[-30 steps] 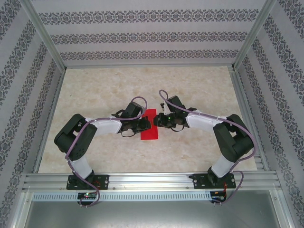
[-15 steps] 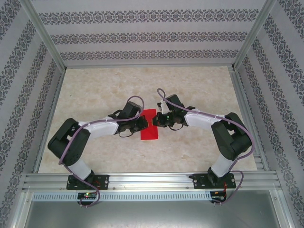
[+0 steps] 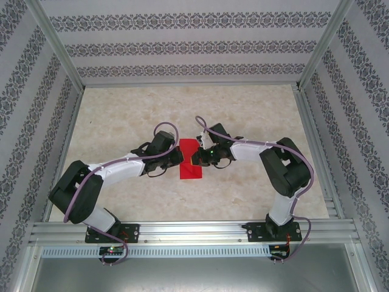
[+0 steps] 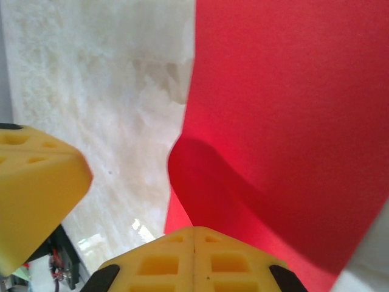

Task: Fold a paper plane with a square sheet of paper (pick it up from the middle)
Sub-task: Fold the triangle a second time at the center of the table.

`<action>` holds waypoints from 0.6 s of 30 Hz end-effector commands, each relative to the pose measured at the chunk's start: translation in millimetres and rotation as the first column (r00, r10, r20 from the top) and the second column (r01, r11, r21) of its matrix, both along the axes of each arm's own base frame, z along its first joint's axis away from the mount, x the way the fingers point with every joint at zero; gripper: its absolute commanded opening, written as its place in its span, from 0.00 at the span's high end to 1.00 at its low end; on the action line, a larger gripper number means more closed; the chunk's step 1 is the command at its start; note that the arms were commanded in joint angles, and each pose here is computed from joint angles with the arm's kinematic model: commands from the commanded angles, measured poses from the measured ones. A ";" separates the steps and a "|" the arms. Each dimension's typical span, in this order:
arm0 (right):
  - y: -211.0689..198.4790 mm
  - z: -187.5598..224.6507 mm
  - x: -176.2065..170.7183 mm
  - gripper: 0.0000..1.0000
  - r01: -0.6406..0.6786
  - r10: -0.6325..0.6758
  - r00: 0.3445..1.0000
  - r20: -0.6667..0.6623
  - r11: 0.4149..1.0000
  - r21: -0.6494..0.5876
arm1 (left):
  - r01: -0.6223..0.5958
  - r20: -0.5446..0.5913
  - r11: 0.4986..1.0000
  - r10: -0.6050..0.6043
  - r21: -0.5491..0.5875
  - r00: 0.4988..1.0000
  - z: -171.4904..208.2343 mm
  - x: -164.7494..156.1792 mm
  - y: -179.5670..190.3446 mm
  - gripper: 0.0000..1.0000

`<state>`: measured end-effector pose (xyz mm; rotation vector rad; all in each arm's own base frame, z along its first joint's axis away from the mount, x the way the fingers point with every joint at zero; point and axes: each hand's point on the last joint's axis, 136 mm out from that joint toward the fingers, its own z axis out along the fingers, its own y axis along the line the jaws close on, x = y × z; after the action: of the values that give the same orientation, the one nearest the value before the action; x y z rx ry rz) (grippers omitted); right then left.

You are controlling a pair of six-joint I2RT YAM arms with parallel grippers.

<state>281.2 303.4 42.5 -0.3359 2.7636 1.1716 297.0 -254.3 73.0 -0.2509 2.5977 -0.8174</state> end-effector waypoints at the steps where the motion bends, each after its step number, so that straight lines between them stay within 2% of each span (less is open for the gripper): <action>1: -8.0 -4.9 16.4 0.99 0.020 -0.017 0.999 0.049 0.997 -0.070 | 0.034 -0.008 0.999 -0.034 -0.006 0.999 -6.4 -3.7 -4.9 0.97; 8: -11.0 -1.5 26.9 0.99 0.032 -0.026 0.997 0.075 0.996 -0.080 | 0.141 -0.014 0.983 -0.143 -0.115 0.990 -4.4 -5.7 -34.4 0.97; 18: -23.4 -9.0 31.4 0.98 0.073 -0.062 0.994 0.086 0.989 -0.132 | 0.187 -0.038 0.971 -0.195 -0.150 0.980 -12.9 -2.2 -52.4 0.97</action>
<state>303.6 287.1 37.0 -0.3040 2.7706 0.9936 285.5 -287.0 40.2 -0.1464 2.7185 -0.9934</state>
